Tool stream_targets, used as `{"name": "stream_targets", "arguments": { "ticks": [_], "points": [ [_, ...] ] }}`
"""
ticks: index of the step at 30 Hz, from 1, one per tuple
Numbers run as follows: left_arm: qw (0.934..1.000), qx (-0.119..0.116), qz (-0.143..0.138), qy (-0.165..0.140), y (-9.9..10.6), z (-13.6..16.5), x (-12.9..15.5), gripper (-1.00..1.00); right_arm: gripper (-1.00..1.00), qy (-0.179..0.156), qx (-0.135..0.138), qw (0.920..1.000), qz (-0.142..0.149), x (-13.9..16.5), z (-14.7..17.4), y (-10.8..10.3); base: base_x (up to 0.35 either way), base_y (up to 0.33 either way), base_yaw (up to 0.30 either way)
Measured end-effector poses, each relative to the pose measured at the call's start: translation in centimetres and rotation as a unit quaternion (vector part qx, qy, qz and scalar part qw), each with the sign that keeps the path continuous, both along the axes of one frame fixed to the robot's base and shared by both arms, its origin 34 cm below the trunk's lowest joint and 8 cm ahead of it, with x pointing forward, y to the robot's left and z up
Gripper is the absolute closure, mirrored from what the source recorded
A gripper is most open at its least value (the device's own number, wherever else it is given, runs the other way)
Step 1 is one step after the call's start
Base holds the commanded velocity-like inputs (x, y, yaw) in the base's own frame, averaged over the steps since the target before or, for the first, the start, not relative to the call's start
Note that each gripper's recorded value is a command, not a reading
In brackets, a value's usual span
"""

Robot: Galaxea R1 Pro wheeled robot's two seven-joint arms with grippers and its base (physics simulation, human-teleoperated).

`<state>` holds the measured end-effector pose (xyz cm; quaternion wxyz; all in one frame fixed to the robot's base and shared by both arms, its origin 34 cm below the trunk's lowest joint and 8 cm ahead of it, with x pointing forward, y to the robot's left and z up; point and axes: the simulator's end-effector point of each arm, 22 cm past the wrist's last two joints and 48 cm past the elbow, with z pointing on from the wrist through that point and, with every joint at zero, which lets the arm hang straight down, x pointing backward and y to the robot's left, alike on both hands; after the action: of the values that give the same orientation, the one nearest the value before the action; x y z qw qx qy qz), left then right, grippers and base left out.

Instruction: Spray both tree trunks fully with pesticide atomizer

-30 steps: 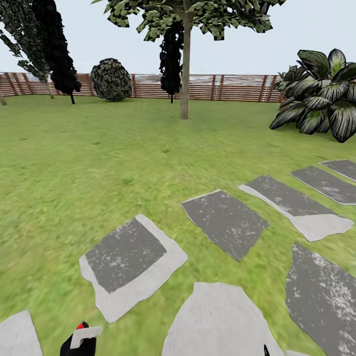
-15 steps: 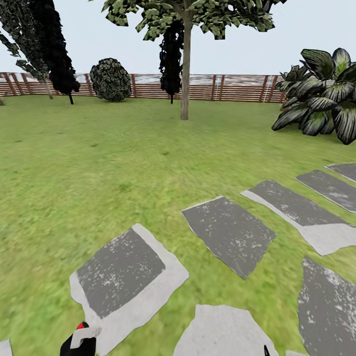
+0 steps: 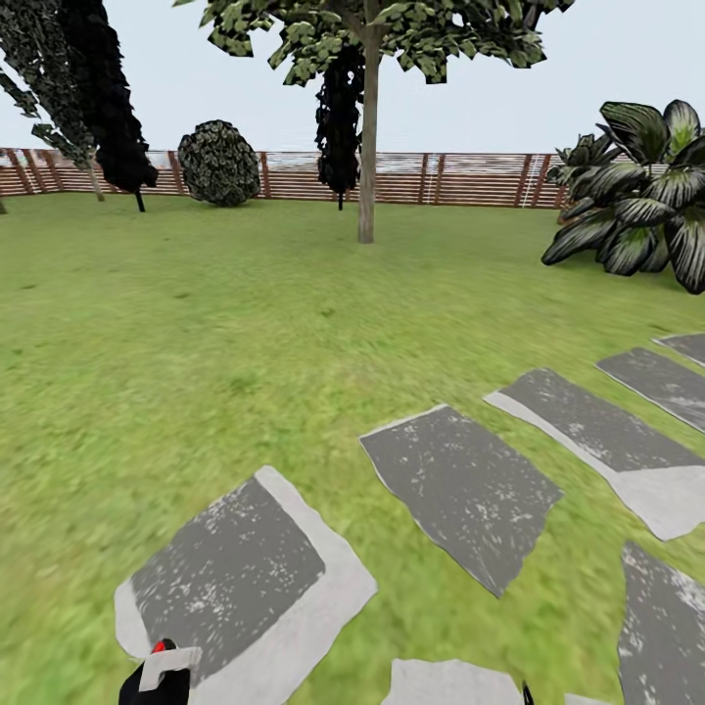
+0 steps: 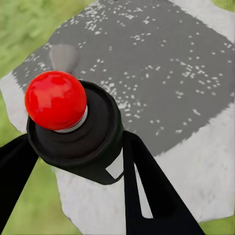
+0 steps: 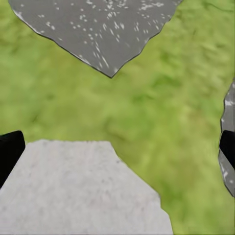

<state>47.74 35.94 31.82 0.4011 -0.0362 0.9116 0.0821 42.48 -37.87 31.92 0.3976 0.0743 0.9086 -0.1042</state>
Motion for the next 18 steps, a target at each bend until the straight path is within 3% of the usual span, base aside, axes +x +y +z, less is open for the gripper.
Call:
{"name": "stream_targets", "arguments": {
  "ticks": [18],
  "points": [
    [1.0000, 0.000, 0.000, -0.002, 0.00, 0.10, 0.14, 1.00, -1.00, 0.000, 0.000, 1.0000, 0.000, -0.01, 0.00, 0.00, 0.337, 0.000, 0.000]
  ]
}}
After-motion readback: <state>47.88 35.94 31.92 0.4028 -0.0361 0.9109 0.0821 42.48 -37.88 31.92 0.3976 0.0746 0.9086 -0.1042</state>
